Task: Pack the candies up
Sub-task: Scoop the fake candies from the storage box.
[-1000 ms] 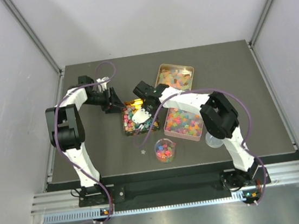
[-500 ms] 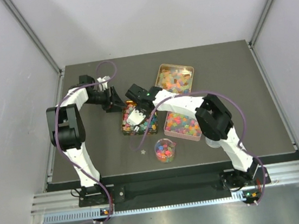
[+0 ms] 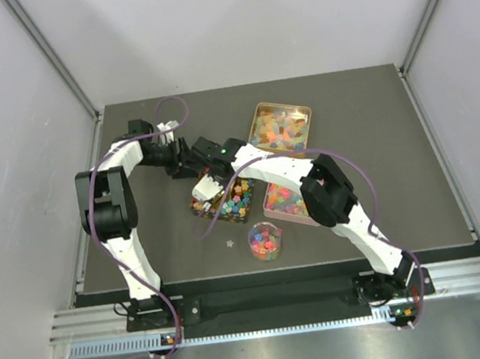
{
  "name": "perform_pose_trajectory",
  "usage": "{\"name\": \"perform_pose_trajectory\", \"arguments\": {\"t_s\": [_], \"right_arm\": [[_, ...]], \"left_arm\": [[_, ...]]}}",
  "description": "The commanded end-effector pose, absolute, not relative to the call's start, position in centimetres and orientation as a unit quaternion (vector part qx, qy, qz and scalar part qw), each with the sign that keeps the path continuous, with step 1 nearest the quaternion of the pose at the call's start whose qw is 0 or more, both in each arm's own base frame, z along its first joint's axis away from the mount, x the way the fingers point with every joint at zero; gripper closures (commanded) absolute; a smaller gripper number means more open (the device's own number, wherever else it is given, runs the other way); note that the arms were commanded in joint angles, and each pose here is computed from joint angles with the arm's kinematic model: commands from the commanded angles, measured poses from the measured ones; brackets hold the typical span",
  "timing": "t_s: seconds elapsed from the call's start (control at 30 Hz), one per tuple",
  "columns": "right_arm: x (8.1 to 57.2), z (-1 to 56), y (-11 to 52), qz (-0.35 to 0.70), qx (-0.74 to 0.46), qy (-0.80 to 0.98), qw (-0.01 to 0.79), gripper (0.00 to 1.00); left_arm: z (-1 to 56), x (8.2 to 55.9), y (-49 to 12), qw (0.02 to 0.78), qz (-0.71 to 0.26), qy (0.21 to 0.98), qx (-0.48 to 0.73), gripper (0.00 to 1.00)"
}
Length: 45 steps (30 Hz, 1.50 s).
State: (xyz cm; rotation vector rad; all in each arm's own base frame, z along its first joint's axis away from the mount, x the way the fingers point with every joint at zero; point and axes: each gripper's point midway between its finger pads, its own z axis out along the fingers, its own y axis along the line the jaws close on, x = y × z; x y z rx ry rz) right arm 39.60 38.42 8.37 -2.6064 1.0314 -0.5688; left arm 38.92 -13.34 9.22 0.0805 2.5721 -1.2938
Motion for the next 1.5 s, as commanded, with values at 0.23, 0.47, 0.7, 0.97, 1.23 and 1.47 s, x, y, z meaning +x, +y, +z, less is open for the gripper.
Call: {"name": "perform_pose_trajectory", "arguments": {"t_s": [0.23, 0.47, 0.7, 0.97, 1.23, 1.47], "right_arm": [[35.6, 6.4, 37.7, -0.091, -0.875, 0.457, 0.133, 1.0], [33.5, 4.9, 36.1, -0.033, -0.877, 0.466, 0.112, 1.0], [33.1, 4.1, 34.8, -0.011, -0.879, 0.462, 0.118, 1.0], [33.4, 5.4, 35.5, 0.015, -0.858, 0.488, 0.158, 1.0], [33.3, 8.7, 35.6, 0.019, -0.844, 0.495, 0.205, 1.0], [34.0, 10.9, 35.0, 0.011, -0.826, 0.511, 0.236, 1.0]], "left_arm": [[11.6, 38.8, -14.4, 0.151, -0.469, 0.869, 0.048, 0.45], [12.3, 39.8, -14.1, 0.156, -0.464, 0.87, 0.054, 0.37], [13.5, 42.1, -10.9, 0.184, -0.443, 0.877, 0.043, 0.34], [14.3, 44.0, -7.4, 0.222, -0.413, 0.883, 0.034, 0.32], [14.1, 44.2, -6.7, 0.227, -0.395, 0.889, 0.047, 0.31], [13.9, 44.5, -6.0, 0.23, -0.377, 0.895, 0.058, 0.31]]}}
